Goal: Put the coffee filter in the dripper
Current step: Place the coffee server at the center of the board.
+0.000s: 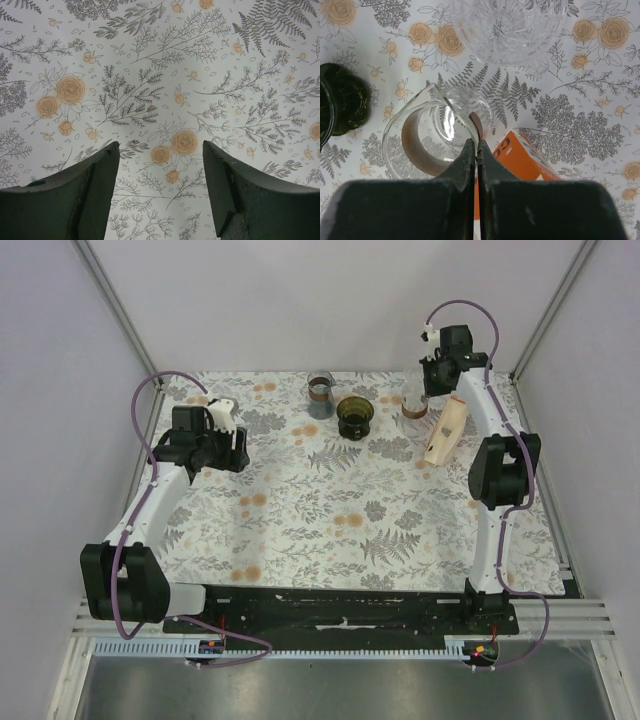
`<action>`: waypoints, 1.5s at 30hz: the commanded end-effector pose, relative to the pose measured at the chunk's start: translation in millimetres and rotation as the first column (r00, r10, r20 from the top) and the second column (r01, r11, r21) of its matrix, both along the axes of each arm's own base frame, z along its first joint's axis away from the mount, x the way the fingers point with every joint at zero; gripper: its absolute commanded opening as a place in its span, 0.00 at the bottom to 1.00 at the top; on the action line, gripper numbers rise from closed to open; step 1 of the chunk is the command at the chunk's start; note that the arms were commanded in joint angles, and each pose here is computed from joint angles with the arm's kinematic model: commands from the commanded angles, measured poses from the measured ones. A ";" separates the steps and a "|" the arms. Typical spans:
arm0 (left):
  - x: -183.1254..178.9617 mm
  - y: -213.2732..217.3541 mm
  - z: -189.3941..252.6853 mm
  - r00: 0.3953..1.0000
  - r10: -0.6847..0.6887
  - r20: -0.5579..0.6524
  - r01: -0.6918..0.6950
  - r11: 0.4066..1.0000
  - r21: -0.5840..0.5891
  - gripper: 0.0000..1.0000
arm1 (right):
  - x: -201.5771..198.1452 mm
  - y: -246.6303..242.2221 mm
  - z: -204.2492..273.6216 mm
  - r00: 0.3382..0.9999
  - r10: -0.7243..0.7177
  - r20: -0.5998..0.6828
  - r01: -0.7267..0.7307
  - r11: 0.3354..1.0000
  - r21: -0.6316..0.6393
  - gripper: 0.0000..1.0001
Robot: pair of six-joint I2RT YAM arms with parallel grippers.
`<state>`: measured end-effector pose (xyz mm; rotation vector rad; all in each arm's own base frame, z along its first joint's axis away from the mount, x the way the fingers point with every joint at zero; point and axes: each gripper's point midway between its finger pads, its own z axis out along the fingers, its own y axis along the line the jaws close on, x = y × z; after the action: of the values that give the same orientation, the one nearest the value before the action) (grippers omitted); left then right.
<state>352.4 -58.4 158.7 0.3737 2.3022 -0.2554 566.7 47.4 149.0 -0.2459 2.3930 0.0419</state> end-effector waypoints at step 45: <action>0.7 3.0 13.2 0.999 -0.032 0.040 0.030 0.999 0.045 0.73 | -268.4 265.4 23.2 0.631 0.772 0.079 -0.775 0.623 0.102 0.49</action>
<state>347.7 -57.0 156.4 0.3963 2.3175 -0.2471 294.4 305.0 138.6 -1.2120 2.1637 0.5618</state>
